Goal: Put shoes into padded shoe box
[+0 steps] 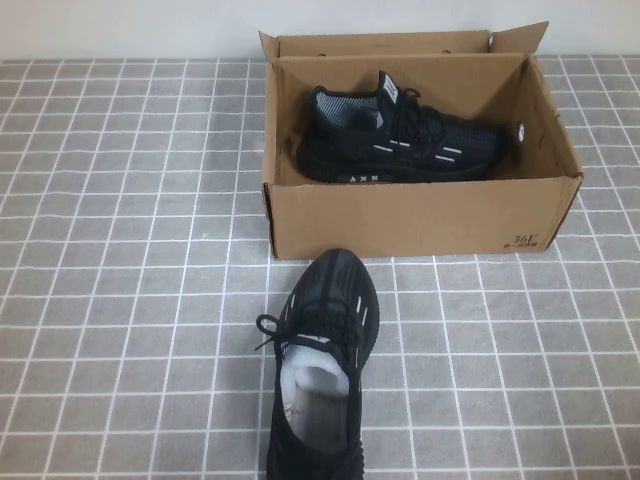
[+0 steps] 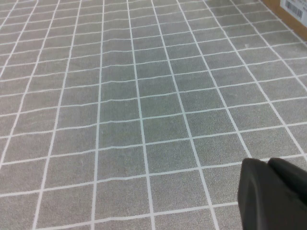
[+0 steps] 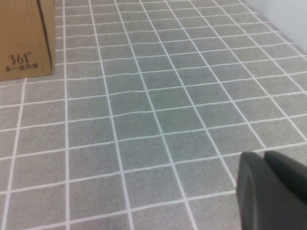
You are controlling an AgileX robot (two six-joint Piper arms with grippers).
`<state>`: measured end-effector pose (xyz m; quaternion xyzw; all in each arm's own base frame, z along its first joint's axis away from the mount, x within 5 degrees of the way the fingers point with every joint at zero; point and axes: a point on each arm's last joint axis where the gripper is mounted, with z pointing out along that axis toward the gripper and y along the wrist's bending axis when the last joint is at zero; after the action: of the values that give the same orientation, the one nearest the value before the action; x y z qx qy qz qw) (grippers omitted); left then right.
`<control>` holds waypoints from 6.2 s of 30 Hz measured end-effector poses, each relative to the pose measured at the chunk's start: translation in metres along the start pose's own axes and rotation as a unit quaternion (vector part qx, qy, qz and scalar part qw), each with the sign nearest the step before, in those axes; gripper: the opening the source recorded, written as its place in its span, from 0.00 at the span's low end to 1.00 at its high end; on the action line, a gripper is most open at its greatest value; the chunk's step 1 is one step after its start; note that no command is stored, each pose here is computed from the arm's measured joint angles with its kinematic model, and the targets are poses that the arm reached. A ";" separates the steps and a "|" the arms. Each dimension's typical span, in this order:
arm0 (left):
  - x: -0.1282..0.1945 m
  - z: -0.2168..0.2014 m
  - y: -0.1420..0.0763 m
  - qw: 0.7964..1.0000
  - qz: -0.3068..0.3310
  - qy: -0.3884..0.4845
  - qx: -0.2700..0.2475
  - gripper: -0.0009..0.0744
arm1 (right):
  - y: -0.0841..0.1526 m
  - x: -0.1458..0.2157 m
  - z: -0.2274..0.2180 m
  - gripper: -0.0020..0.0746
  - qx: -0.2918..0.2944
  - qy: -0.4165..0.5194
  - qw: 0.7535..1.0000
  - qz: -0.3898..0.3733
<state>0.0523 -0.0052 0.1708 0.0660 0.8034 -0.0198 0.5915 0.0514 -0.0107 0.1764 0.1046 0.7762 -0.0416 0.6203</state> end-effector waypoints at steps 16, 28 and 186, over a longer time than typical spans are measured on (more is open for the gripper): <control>0.000 0.000 0.000 1.000 0.000 0.000 0.000 0.01 | 0.000 0.000 0.000 0.02 0.000 0.000 1.000 0.000; 0.000 0.000 0.000 1.000 0.000 0.000 0.000 0.01 | 0.000 0.000 0.000 0.02 0.000 0.000 1.000 0.000; -0.144 0.166 -0.184 0.781 0.425 0.250 0.384 0.23 | 0.000 0.000 0.000 0.02 0.000 0.000 1.000 -0.001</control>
<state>0.2275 -0.2173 0.2497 0.6247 0.7395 -0.0566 0.2442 0.0514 -0.0108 0.1764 0.1041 0.7763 -0.0424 0.6203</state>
